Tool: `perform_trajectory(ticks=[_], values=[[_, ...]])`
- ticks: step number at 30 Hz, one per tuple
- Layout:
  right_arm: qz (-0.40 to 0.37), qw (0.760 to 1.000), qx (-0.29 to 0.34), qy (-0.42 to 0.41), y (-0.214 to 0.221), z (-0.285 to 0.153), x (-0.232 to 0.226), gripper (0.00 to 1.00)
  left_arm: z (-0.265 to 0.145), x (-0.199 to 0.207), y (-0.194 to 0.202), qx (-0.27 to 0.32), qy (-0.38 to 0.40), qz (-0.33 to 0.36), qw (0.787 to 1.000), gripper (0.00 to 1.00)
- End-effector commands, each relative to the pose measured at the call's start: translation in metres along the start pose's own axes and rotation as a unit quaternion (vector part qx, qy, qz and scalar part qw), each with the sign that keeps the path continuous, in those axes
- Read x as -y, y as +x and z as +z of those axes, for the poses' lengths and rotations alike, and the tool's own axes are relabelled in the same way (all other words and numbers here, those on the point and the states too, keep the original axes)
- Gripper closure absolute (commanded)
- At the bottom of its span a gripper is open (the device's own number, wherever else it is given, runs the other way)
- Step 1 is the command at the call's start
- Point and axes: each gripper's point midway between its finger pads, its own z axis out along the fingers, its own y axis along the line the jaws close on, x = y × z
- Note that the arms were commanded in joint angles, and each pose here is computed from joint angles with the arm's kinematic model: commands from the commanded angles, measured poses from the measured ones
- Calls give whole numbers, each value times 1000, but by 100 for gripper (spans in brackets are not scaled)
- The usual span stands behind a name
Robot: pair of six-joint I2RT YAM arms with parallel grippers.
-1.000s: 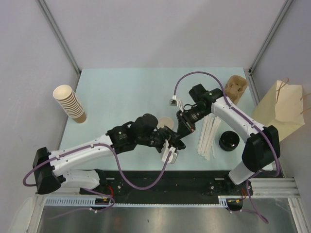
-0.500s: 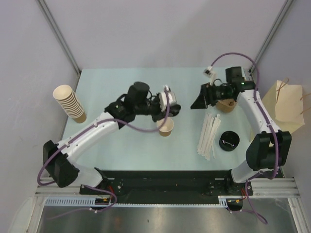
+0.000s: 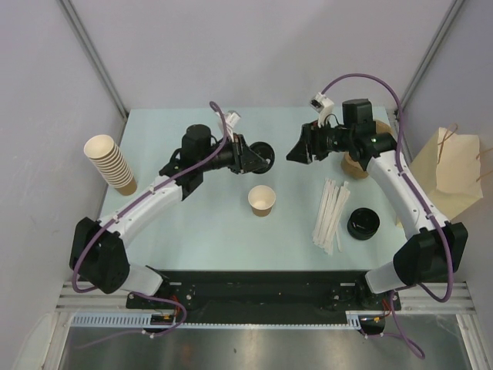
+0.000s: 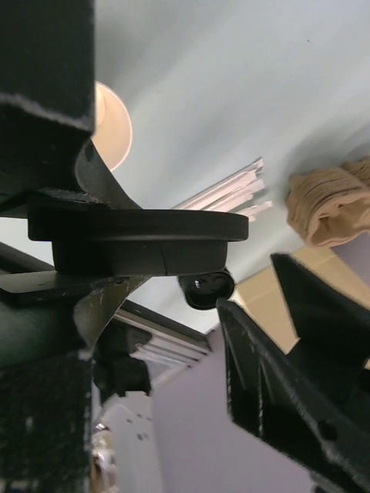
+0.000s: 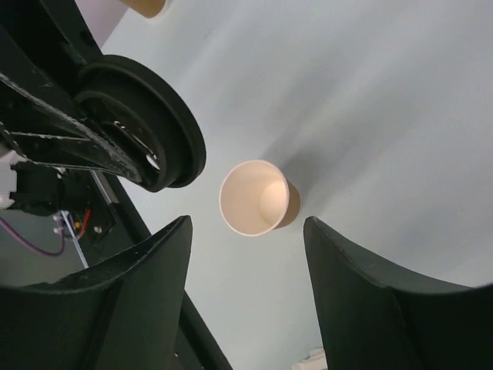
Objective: Pack the takeout coffee
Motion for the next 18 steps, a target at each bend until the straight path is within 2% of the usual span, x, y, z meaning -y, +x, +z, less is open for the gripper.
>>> perform_trajectory(ticks=[1,7,18], values=[[23,998,58,7,-40,-4,-8,38,-9,12,-31,76,18,-69,995,99],[39,998,52,-22,-42,14,-32,50,-7,4,-36,90,2,-71,993,99],[24,999,34,-21,-36,37,-47,57,-9,-7,-32,93,-27,-56,994,100]])
